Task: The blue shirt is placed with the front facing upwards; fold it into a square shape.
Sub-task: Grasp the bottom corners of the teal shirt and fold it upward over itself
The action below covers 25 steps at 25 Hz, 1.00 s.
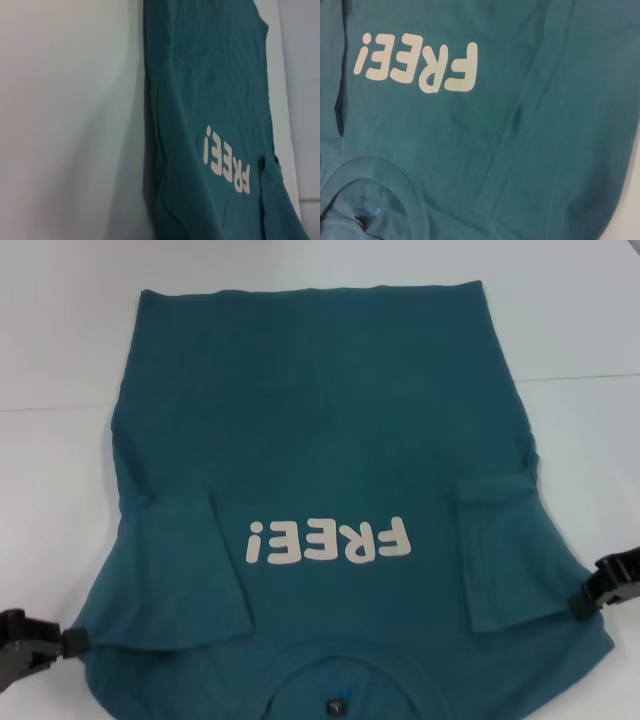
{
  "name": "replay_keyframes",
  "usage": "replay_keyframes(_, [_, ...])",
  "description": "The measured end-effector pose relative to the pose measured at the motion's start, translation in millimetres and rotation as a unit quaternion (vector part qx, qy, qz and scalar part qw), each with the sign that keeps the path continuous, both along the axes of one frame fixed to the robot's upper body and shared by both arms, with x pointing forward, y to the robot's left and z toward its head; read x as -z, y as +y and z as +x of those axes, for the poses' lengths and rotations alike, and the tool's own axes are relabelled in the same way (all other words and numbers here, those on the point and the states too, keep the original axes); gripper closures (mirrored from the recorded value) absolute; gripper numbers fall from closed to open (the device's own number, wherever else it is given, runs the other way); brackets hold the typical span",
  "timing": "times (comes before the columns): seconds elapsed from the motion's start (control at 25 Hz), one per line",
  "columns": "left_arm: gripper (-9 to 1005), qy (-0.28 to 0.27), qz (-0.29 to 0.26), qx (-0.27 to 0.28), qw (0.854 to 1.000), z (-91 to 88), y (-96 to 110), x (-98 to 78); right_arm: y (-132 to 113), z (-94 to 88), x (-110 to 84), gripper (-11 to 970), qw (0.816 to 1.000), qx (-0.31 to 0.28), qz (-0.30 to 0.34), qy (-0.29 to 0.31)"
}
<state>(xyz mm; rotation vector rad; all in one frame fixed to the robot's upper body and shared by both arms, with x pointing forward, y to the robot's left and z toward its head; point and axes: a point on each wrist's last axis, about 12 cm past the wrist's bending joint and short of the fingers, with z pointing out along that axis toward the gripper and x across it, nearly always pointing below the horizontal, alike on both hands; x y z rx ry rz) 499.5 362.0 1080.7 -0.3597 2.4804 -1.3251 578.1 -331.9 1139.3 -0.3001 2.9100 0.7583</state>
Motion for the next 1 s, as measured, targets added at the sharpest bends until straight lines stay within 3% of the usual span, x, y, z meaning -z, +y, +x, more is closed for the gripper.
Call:
replay_keyframes(0.72, [995,0.037,-0.019,0.060,0.997,-41.4,5.2,-3.0,-11.6,-32.2,8.1,905,0.998,-0.034,0.013,0.055])
replay_keyframes(1.0, [994,0.002,-0.038,0.093,0.995,-25.4,-2.6,-15.2,-2.5,-26.5,0.0,903,0.995,-0.061,0.073,0.011])
